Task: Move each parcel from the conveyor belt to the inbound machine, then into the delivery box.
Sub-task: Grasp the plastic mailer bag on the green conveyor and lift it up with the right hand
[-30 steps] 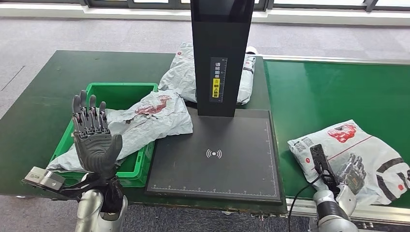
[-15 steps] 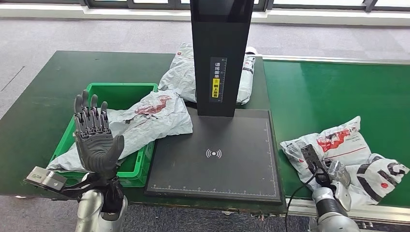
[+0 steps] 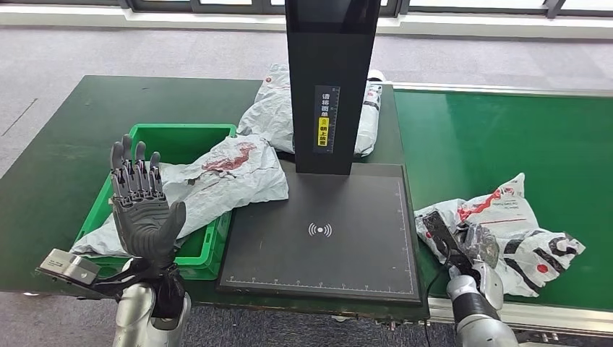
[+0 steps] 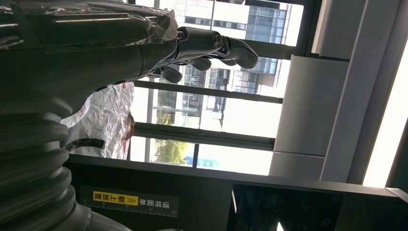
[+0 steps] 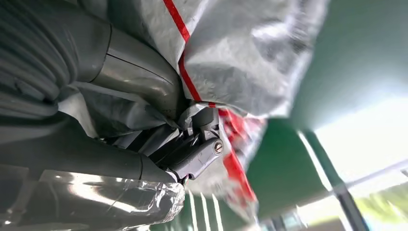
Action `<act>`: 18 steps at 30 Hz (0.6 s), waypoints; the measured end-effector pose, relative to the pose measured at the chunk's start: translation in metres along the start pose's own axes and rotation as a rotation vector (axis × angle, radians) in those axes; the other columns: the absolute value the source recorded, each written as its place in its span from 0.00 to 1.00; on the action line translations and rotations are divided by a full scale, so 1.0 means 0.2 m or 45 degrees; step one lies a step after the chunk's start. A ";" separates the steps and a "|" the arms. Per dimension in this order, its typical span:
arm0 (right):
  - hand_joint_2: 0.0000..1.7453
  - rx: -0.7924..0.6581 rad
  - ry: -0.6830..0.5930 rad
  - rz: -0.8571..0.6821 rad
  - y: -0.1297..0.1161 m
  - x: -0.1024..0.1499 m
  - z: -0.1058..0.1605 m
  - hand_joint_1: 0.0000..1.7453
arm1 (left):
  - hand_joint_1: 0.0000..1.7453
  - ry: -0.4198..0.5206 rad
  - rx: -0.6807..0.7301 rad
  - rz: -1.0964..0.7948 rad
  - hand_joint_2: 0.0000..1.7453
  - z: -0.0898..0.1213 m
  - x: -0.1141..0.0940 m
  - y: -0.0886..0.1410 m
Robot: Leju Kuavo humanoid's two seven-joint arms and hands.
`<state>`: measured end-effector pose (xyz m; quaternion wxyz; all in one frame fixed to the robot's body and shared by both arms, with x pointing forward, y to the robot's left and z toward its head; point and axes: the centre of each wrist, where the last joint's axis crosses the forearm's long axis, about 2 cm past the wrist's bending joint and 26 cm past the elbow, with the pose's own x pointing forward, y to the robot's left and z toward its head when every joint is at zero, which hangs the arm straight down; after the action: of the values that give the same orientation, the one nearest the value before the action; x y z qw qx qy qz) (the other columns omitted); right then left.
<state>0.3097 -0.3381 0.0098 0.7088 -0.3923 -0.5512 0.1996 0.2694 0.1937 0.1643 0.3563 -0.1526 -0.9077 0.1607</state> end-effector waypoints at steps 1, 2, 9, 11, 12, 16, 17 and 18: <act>1.00 -0.050 -0.063 -0.007 0.01 0.02 0.00 1.00 | 0.00 0.000 -0.001 -0.001 1.00 0.00 0.00 0.00; 1.00 -0.103 -0.129 -0.013 0.01 0.05 0.01 1.00 | 0.00 0.000 -0.001 -0.001 1.00 0.00 0.00 0.00; 1.00 -0.200 -0.270 -0.027 0.02 0.15 0.01 1.00 | 0.00 0.000 -0.002 -0.001 1.00 0.00 0.00 0.00; 1.00 -0.204 -0.278 -0.029 0.02 0.16 0.02 1.00 | 0.00 0.000 -0.002 -0.002 1.00 0.00 0.00 0.00; 1.00 -0.231 -0.299 -0.040 0.02 0.18 0.02 1.00 | 0.00 0.000 -0.002 -0.002 1.00 0.00 0.00 0.00; 1.00 -0.542 -0.479 -0.132 -0.04 0.36 0.09 1.00 | 0.00 0.003 -0.008 -0.001 1.00 0.00 0.00 0.00; 1.00 -0.585 -0.516 -0.147 -0.05 0.40 0.10 1.00 | 0.00 0.005 -0.009 -0.001 1.00 0.00 0.00 0.00; 1.00 -0.625 -0.555 -0.163 -0.07 0.44 0.11 1.00 | 0.00 0.007 -0.010 -0.002 1.00 0.00 -0.01 0.00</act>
<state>0.3152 -0.2765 0.0765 0.4694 -0.4642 -0.7451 0.0951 0.2697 0.1932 0.1632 0.3584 -0.1537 -0.9074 0.1564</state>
